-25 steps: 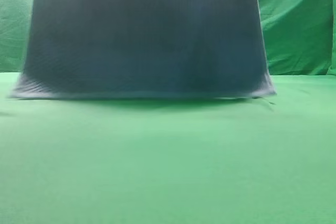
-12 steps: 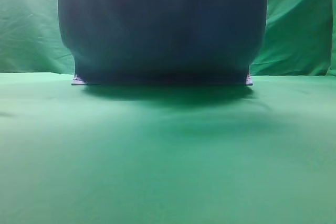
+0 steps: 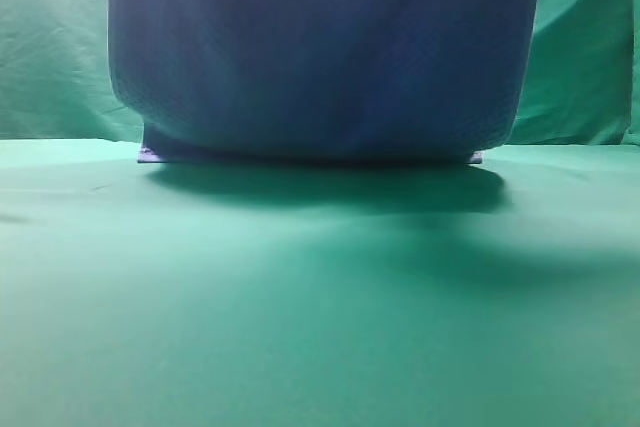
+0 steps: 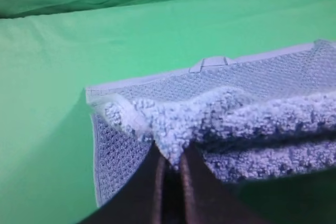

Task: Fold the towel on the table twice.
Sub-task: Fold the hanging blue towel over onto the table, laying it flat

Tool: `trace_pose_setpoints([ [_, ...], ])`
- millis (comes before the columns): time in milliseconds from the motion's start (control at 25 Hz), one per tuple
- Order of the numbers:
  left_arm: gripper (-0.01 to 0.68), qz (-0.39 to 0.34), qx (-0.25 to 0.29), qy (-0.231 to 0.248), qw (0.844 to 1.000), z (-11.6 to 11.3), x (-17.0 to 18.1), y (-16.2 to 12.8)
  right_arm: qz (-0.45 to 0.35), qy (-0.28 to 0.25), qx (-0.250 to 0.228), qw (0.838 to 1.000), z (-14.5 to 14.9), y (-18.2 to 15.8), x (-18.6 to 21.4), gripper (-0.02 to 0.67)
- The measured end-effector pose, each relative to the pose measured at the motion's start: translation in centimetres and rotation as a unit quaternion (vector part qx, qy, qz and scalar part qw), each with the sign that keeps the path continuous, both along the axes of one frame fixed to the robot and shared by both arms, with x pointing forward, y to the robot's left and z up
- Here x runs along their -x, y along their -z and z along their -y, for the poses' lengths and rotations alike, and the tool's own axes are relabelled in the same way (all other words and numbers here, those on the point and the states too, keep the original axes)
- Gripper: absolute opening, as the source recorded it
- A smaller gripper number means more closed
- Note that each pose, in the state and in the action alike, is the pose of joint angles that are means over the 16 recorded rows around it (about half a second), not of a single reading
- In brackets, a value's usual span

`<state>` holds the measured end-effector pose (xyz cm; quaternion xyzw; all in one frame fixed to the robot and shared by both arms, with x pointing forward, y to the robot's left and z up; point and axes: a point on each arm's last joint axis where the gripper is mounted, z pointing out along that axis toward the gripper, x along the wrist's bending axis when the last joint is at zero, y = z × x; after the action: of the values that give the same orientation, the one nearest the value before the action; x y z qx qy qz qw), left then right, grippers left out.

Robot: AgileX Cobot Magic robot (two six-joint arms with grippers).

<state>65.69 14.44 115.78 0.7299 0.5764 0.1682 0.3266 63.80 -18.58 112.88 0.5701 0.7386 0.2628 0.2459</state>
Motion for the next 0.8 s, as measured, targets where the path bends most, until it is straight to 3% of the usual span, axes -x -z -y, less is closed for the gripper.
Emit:
trace_pose_setpoints([
  [320, 0.000, -0.002, 0.026, -0.004, 1.000, -1.2, 4.7, 1.7, -0.001, -0.006, -0.010, 1.000, 0.5, 0.5, 4.1, 0.000],
  [800, 0.000, 0.004, 0.082, -0.023, 0.996, -5.4, 17.2, 4.5, -0.023, -0.027, -0.046, 0.998, 0.5, 1.1, 12.8, 0.000],
])
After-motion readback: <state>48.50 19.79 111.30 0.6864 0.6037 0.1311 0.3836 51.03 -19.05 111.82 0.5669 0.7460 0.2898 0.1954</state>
